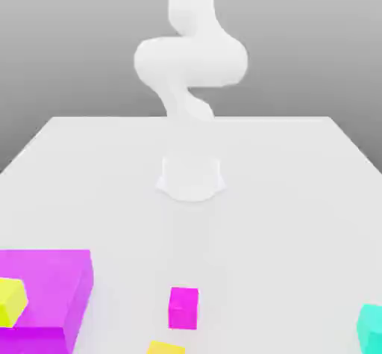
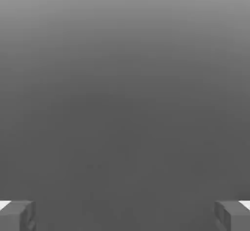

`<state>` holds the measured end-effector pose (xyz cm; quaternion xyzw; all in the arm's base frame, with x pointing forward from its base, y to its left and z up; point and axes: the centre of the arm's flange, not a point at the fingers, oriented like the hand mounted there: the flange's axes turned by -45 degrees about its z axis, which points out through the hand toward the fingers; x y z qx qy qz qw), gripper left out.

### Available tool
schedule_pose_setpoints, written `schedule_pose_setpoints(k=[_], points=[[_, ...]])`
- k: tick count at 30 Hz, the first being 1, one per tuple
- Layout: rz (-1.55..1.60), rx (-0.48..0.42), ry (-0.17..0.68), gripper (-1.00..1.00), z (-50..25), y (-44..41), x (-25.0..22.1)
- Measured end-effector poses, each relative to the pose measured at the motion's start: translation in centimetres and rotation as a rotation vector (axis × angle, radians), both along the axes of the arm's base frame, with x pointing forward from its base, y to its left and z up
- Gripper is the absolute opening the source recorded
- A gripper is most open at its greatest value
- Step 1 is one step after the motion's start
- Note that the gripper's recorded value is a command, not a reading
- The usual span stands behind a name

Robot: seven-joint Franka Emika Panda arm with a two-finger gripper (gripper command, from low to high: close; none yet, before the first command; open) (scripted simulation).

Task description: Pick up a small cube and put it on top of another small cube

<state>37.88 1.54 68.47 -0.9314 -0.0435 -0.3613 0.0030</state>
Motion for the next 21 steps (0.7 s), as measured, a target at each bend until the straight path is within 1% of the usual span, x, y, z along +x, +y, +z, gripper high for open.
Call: schedule_pose_setpoints(k=[5, 11, 16, 21], points=[[0.195, -0.081, 0.116, 0.0, -6.2, 4.0, 5.8], [0.43, -0.177, 0.242, 0.0, -14.7, 9.8, 10.7], [0.63, -0.26, 0.34, 0.0, -22.6, 15.1, 12.9], [0.848, -0.348, 0.431, 0.0, -31.2, 20.9, 13.0]])
